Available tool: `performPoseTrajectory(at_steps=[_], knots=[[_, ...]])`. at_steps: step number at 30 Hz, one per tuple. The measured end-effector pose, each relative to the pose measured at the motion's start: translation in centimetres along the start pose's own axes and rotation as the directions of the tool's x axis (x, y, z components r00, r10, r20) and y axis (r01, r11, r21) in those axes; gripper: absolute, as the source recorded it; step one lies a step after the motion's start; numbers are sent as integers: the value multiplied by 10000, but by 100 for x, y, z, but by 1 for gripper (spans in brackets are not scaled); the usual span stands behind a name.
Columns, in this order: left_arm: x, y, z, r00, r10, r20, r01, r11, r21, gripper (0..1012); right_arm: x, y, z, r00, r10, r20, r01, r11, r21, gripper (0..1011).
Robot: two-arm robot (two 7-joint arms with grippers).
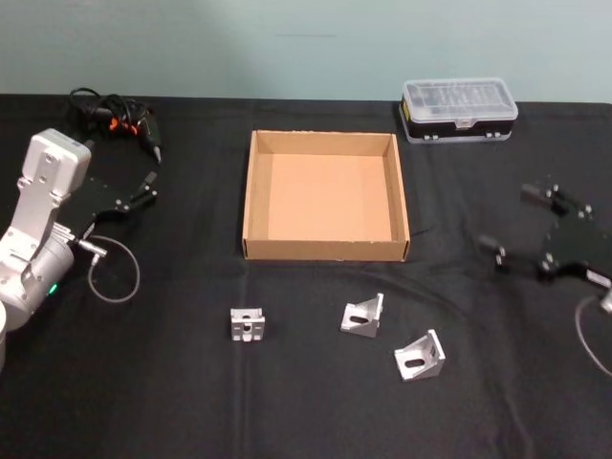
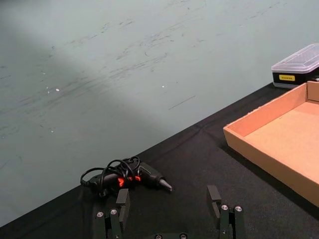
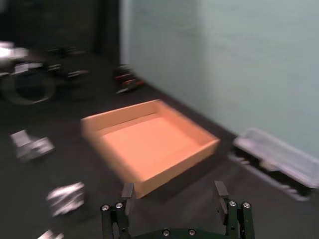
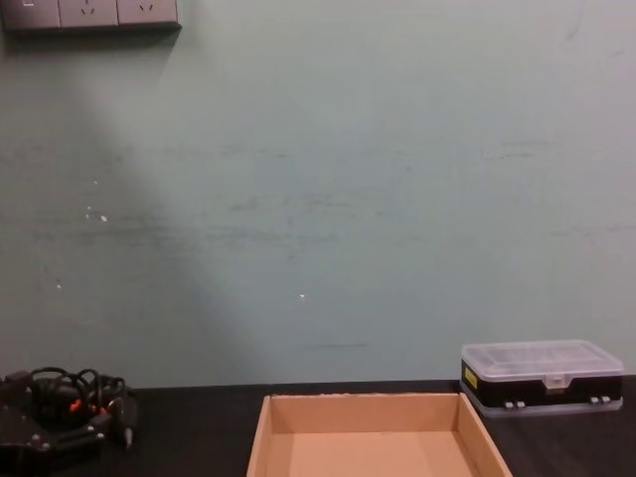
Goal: Use one hand to pick up the angle iron from the table and place it into the box.
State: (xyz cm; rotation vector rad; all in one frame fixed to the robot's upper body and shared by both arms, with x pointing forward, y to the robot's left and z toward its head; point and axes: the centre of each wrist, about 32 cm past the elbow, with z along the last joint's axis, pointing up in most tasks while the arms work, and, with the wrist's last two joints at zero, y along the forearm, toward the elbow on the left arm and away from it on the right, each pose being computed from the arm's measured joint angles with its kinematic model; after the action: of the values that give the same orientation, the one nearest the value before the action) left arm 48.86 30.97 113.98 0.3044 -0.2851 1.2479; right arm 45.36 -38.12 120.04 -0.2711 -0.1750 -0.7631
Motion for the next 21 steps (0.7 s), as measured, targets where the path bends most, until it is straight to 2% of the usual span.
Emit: performPoseTrajectory(at_steps=[2, 5, 6, 8, 9, 10, 11, 13, 14, 15, 20, 21], knots=[[0, 0, 0, 10000, 0, -1, 0, 10000, 1, 1011, 38, -86, -10, 9965, 836, 55, -835, 9965, -91, 1003], [0, 0, 0, 10000, 0, 0, 0, 10000, 1, 1011, 61, -154, -30, 9876, 1565, 95, -1563, 9876, -171, 1003], [0, 0, 0, 10000, -1, 0, 1, 10000, 1, 1011, 68, -187, -48, 9795, 2010, 121, -2007, 9794, -235, 1003], [0, 0, 0, 10000, 0, 0, 0, 10000, 1, 1011, 67, -210, -65, 9709, 2392, 146, -2387, 9707, -268, 1003], [0, 0, 0, 10000, 0, 0, 0, 10000, 1, 1011, 59, -224, -83, 9606, 2774, 188, -2769, 9605, -285, 1003], [0, 0, 0, 10000, 0, 0, 0, 10000, 1, 1011, 59, -224, -83, 9606, 2774, 188, -2769, 9605, -285, 1003], [0, 0, 0, 10000, 0, -1, 0, 10000, 1, 1011, 45, -228, -101, 9505, 3098, 239, -3090, 9505, -313, 1003], [0, 0, 0, 10000, 0, 0, 0, 10000, 0, 1011, 28, -224, -117, 9409, 3375, 291, -3365, 9411, -348, 1003], [0, 0, 0, 10000, 0, 0, 0, 10000, 1, 1011, 1, -211, -137, 9282, 3700, 397, -3684, 9287, -424, 1003], [0, 0, 0, 10000, 0, 0, 0, 10000, 0, 1011, 1, -211, -137, 9282, 3700, 397, -3684, 9287, -424, 1003], [0, 0, 0, 10000, 0, 0, 0, 10000, 0, 1011, -61, -120, -164, 8878, 4519, 874, -4488, 8920, -529, 1003], [0, 0, 0, 10000, 0, 0, 0, 10000, 1, 1011, -63, -110, -166, 8841, 4582, 920, -4549, 8888, -552, 1003]])
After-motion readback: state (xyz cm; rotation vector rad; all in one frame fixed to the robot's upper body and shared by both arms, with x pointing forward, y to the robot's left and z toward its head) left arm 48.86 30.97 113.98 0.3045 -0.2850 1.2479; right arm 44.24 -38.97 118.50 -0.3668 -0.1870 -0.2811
